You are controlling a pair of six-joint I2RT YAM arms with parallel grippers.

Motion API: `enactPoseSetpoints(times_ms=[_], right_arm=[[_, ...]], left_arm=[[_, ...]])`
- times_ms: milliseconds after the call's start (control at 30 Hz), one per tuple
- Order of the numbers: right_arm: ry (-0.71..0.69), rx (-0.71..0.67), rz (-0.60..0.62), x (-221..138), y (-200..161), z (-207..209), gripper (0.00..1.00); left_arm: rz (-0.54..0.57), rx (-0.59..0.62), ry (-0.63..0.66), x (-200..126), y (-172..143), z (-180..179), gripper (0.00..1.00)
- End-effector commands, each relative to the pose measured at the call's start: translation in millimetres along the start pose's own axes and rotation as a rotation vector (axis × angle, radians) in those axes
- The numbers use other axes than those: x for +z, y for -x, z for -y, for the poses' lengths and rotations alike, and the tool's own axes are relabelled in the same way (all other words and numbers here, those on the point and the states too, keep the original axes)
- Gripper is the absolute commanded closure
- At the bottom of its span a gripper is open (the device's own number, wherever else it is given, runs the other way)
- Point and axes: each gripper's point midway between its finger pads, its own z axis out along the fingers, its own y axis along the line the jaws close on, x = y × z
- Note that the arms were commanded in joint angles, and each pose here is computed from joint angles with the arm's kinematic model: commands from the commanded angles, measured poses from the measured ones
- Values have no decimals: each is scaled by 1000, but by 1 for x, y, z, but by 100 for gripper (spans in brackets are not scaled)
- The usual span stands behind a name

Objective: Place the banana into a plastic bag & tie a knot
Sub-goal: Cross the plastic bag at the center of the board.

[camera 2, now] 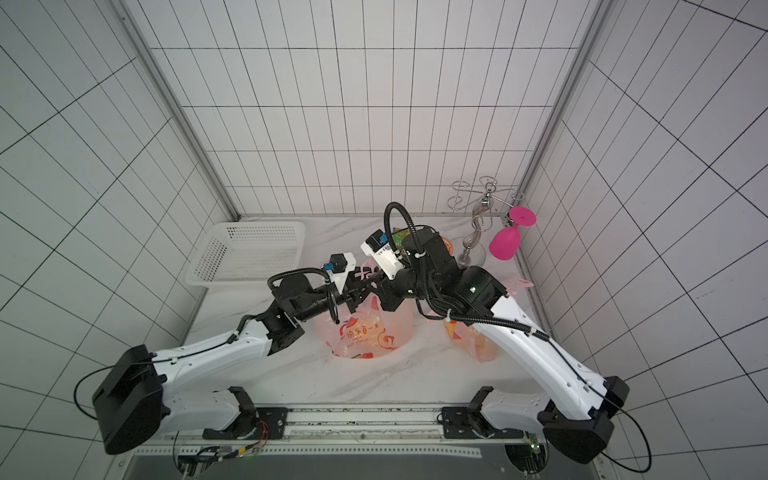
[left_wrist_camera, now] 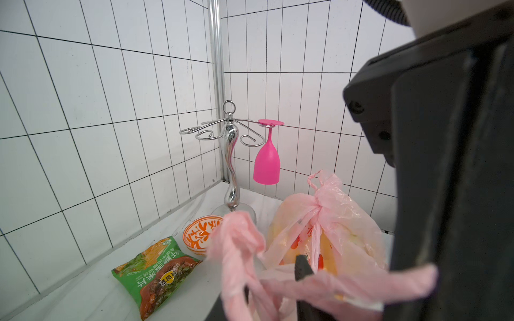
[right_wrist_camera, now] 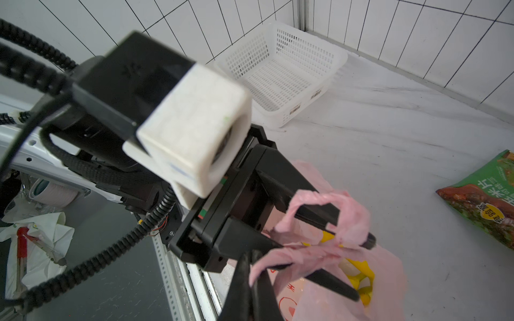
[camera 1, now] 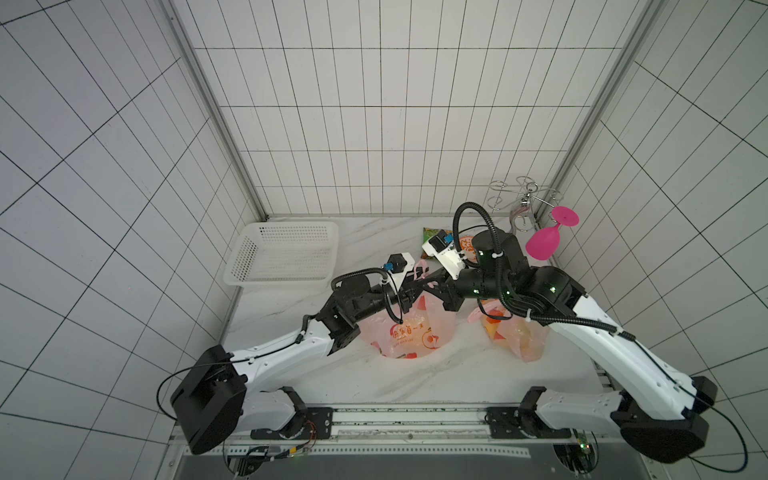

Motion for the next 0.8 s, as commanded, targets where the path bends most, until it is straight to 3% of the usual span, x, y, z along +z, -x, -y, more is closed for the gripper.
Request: enactPoseSetpoints(times_ms=[0, 100, 267, 433, 600, 767], right_arm=[[47, 0, -27, 7, -3, -9, 100], [49, 12, -54, 15, -10, -7, 100], [30, 12, -36, 12, -6, -5, 100], [-23, -2, 6, -2, 2, -1, 74], [-70, -14, 34, -15, 7, 4, 50], [-106, -38, 115, -45, 23, 3, 44]], left_arm=[[40, 28, -45, 5, 20, 8, 72], [48, 33, -53, 3, 23, 11, 72], [45, 32, -59, 2, 21, 12, 82], [47, 19, -71, 0, 19, 15, 94], [48, 17, -80, -1, 20, 16, 97], [40, 16, -79, 0, 16, 16, 97]])
